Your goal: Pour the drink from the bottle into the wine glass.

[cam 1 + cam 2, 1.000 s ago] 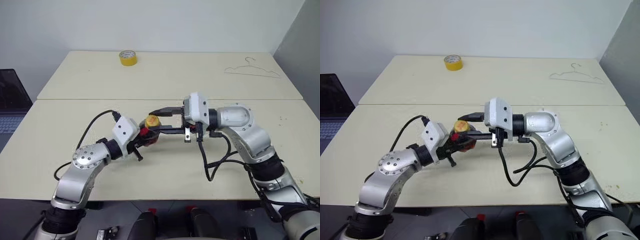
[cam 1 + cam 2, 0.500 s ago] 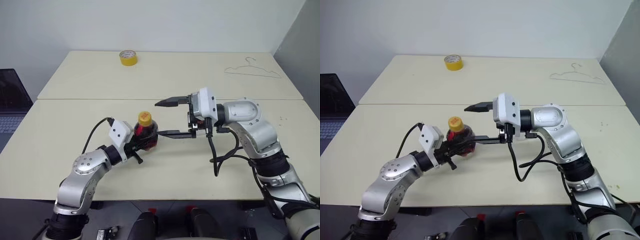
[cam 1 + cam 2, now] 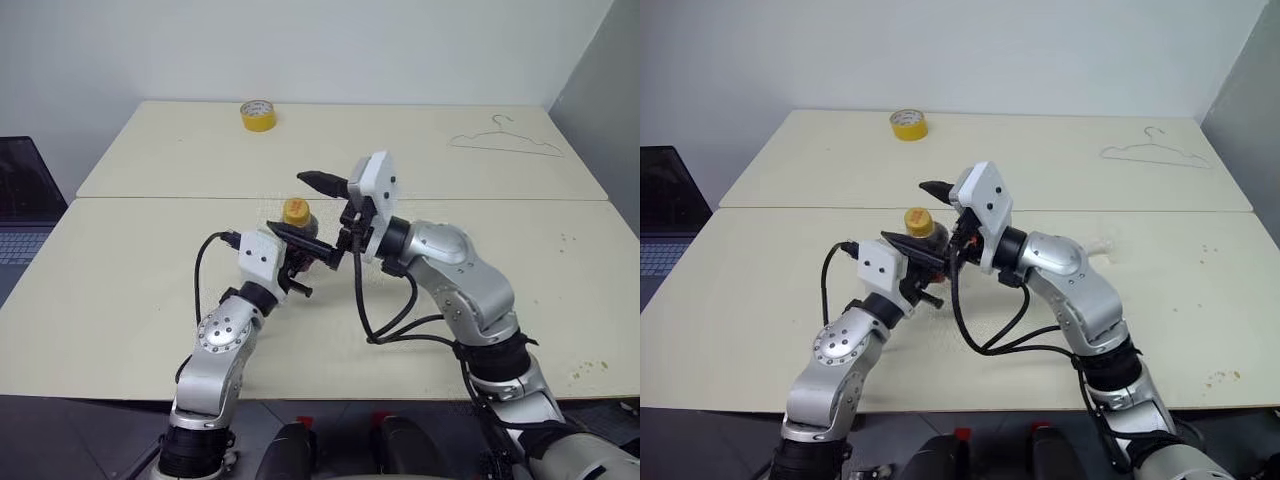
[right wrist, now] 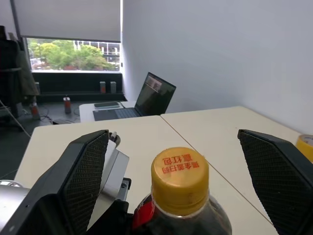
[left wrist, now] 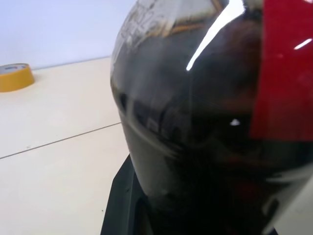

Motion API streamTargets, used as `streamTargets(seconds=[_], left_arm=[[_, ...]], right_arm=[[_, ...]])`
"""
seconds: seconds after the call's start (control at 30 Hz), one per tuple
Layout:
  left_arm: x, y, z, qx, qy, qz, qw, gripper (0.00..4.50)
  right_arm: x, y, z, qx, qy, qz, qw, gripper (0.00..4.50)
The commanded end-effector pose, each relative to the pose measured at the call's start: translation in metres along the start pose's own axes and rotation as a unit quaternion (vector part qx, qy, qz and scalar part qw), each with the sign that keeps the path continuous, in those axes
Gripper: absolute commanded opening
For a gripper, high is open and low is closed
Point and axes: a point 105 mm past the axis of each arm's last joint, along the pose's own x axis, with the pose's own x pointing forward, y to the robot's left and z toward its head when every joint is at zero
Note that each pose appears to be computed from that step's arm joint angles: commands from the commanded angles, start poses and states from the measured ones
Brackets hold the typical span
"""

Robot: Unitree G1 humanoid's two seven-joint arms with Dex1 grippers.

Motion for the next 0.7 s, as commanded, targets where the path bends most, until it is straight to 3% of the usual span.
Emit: streamTargets(seconds=[0.03,0.7], left_arm=[[0.003,0.001,0.024,0.017,-0.049,0.007,0.999,0.59],[0.001,0.007,0.021,0.016,-0.042,0.017,0.999,0.59]], right_arm=[[0.004,-0.003,0.014,-0.016,-0.024,-0.019,0.999,4.5],[-0.007,-0.021,0.018,-0.011,-0.039,-0.06,0.997,4.5]])
